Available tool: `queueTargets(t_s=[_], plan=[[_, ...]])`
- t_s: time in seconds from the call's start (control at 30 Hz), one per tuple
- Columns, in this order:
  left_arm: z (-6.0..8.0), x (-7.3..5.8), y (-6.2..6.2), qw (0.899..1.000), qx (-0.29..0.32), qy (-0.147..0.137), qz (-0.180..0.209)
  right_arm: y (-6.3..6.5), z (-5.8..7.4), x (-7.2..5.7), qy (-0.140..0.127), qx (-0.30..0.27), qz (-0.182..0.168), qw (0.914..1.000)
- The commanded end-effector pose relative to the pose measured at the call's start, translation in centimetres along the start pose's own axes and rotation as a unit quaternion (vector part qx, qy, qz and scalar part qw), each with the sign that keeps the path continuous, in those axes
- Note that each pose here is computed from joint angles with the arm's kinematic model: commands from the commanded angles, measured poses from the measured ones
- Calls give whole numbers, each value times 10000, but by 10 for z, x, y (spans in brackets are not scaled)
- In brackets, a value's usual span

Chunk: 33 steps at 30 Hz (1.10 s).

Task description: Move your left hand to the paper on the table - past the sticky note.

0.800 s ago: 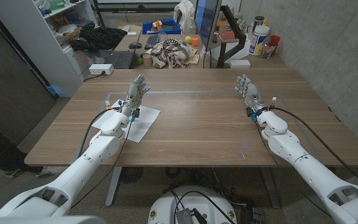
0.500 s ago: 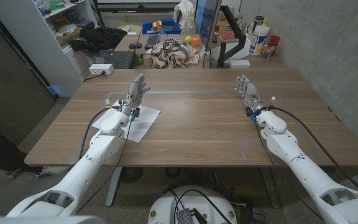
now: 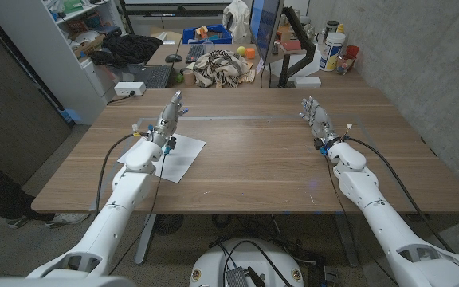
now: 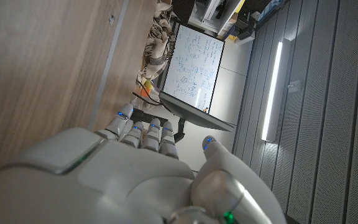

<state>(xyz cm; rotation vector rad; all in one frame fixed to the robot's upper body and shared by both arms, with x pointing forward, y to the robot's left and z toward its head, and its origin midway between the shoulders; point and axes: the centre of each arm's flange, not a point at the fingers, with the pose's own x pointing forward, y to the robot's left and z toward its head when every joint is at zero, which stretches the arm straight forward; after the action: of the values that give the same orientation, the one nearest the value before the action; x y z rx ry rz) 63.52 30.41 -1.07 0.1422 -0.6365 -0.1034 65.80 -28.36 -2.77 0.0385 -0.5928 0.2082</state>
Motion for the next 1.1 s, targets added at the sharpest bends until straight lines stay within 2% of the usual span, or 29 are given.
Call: queueTargets(t_s=[0.03,0.47,1.1], plan=[[11,-8,9,9979,599,-64,256,0,-4,-1,32,8,-2,10000],[23,-13,17,9933,1116,-135,257,0,-5,-1,39,1,5,10000],[44,-20,32,9814,1909,-206,-2,-1,-8,-2,82,-18,20,10000]])
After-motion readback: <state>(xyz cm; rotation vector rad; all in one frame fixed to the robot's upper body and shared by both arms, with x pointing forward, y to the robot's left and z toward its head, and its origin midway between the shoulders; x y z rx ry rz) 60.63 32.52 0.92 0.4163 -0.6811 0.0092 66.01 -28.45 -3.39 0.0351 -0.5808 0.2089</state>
